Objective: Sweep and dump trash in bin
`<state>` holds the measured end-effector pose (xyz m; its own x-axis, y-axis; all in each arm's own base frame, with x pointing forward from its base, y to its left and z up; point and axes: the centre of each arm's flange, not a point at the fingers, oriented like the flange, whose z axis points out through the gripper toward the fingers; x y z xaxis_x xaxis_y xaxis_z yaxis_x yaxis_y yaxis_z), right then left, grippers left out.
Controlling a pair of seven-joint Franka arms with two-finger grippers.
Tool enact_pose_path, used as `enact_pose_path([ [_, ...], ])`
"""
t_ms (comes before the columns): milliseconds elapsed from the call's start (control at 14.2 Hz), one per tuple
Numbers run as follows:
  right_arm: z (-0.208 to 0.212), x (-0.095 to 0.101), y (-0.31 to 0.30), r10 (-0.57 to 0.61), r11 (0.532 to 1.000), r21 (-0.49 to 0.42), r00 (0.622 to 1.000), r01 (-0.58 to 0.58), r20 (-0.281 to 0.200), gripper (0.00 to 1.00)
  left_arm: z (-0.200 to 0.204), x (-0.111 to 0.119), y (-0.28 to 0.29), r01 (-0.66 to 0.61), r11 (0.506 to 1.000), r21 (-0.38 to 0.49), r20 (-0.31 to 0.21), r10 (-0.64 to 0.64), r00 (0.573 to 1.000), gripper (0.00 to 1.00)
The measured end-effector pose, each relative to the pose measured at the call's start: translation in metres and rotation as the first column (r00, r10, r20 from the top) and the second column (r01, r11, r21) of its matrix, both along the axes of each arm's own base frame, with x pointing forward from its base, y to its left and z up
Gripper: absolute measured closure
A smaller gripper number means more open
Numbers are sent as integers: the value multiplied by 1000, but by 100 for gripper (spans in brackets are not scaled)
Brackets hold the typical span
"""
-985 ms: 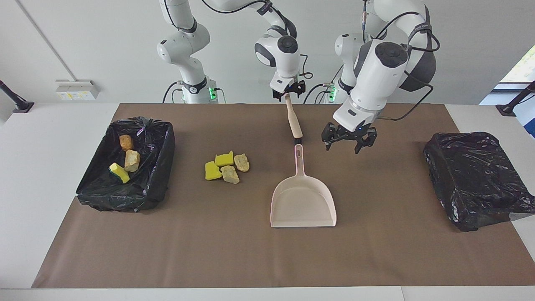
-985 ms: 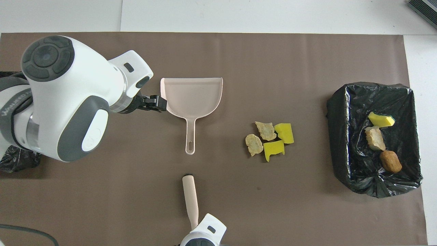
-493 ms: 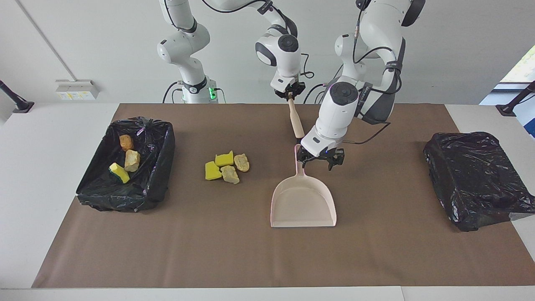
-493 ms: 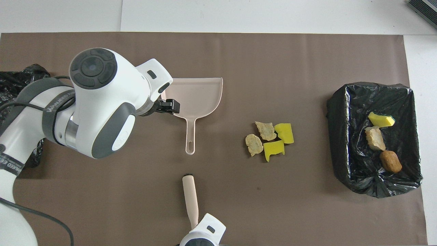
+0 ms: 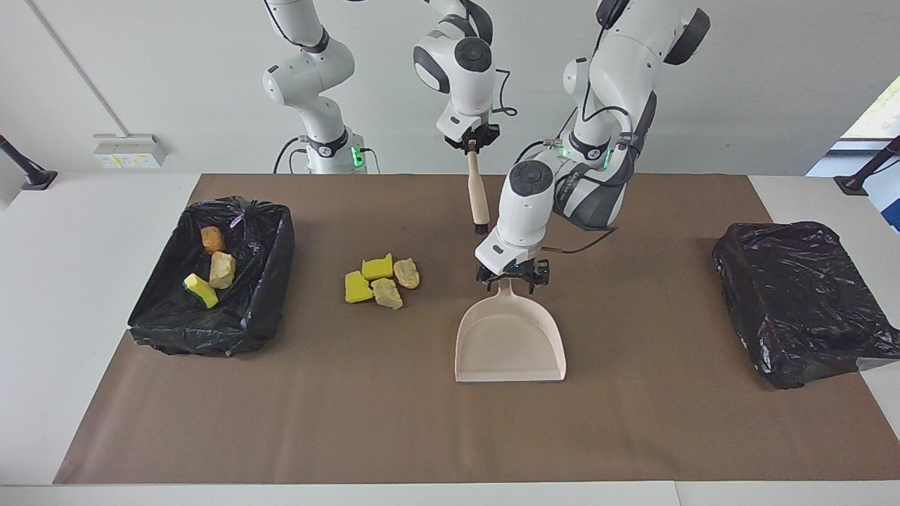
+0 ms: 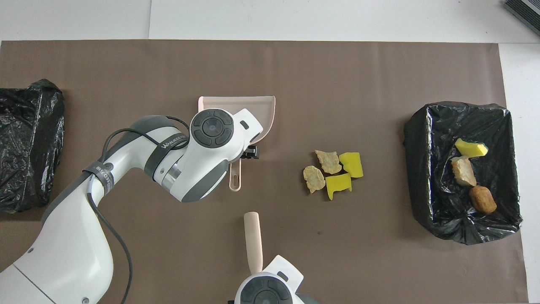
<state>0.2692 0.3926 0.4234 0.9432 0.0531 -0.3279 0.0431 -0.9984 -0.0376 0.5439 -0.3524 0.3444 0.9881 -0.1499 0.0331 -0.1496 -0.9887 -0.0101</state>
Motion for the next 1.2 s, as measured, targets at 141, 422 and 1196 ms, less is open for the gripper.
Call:
enact_pose_path([
  [141,16,6,-30,3,998,-67,1000,-2,5,73,1,0,-1,2,1000,-2,2,-2,1000,19],
  [422,24,28,-74,54,980,-197,995,-36,85,73,13,7,2,1,1000,1,35,-1,999,67],
  [1196,-17,175,-247,332,903,-328,935,-277,122,73,67,6,60,652,750,112,-128,-640,758,67],
])
